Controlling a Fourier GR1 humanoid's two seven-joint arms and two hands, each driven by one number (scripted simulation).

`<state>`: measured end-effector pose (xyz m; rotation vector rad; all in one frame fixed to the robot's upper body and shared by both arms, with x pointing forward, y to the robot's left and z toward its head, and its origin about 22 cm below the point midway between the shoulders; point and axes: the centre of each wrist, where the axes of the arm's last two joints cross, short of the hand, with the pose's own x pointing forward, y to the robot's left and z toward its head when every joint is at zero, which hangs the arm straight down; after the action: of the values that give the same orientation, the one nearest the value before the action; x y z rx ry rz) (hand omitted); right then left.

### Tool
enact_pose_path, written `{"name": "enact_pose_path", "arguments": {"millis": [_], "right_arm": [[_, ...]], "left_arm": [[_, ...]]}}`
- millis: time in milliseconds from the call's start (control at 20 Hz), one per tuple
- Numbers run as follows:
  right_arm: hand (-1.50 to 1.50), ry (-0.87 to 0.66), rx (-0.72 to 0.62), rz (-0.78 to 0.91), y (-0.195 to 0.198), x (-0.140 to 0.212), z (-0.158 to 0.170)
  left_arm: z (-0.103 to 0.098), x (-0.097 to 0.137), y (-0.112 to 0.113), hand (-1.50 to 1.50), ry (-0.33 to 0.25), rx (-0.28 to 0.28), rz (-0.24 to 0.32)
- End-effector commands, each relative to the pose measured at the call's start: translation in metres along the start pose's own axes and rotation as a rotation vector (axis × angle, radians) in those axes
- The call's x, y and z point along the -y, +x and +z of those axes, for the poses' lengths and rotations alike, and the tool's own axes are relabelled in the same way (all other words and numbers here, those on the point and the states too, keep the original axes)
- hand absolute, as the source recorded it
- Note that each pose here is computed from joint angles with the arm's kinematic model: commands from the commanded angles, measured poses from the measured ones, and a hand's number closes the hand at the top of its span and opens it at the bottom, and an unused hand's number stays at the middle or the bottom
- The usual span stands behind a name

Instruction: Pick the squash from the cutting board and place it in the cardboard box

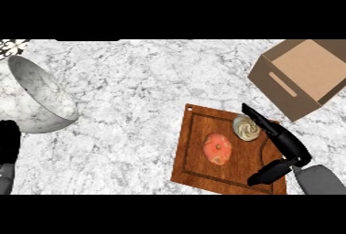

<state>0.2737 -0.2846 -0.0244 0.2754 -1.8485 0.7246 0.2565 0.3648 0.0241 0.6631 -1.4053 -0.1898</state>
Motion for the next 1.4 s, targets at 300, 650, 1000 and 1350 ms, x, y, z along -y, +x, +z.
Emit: {"name": "enact_pose_path", "arguments": {"millis": [300,650,1000,1350], "right_arm": [[-1.50,0.272,-0.067,0.462,0.029,0.069,-0.012],[-1.50,0.504,-0.209,0.612,0.058,0.059,-0.073],[-1.50,0.635,-0.307,0.641,0.064,0.034,-0.096],[-1.50,0.651,-0.353,0.700,0.066,0.012,-0.114]], "left_arm": [[0.007,0.010,-0.002,0.00,-0.036,-0.032,-0.018],[-0.004,0.013,-0.004,0.00,-0.028,-0.035,-0.008],[-0.003,0.009,-0.004,0.00,-0.039,-0.023,-0.010],[0.007,0.019,0.008,0.00,-0.032,-0.034,-0.019]]}}
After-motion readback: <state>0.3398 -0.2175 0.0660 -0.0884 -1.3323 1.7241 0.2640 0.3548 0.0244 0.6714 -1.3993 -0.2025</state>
